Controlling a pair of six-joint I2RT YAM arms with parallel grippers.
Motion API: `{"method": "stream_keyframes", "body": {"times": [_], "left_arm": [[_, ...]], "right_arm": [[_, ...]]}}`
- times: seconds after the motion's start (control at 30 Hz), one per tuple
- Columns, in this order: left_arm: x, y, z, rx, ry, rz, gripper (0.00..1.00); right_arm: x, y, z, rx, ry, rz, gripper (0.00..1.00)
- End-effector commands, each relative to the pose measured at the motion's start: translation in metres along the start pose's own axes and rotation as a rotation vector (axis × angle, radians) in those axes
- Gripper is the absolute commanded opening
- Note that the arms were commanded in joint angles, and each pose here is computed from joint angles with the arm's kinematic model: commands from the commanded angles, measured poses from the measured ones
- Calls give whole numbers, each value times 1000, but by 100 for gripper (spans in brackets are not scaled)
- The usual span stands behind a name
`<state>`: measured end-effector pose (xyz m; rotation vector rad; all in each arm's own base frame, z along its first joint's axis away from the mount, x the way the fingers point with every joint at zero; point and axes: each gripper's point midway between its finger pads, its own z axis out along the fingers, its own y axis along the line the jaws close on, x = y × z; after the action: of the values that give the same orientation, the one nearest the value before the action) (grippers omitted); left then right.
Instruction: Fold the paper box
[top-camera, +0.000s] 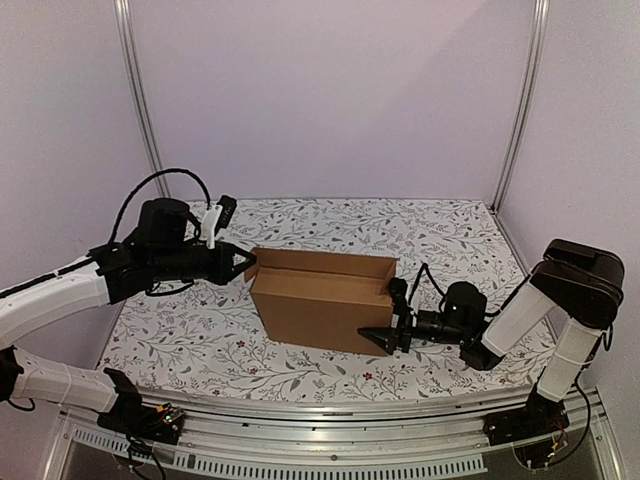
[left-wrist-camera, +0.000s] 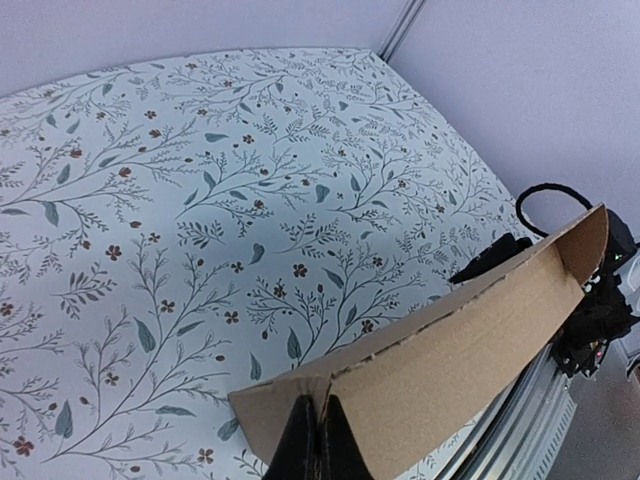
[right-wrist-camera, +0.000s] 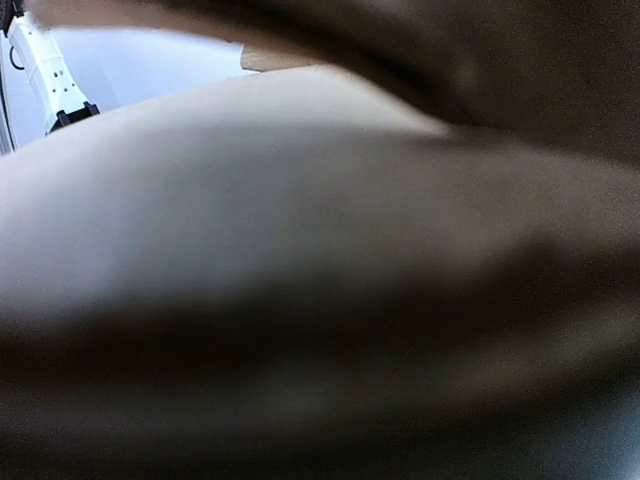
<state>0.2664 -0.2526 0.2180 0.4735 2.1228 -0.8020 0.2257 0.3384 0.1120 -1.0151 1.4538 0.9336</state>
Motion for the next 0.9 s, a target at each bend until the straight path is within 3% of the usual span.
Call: {"method": "stream_keyframes", "body": {"times": [0.0,0.43,0.87], "left_arm": [[57,-28,8,128,221,-4,0],[59,-24,8,98,233,2,0],[63,-19,5,68,243,15,0]], "right_arm": [[-27,-5,-2,43,-77,-21,77],[-51,-5,-15,72,-129,-46,78],[-47,-8,-35,142,-145,-37,80]]}}
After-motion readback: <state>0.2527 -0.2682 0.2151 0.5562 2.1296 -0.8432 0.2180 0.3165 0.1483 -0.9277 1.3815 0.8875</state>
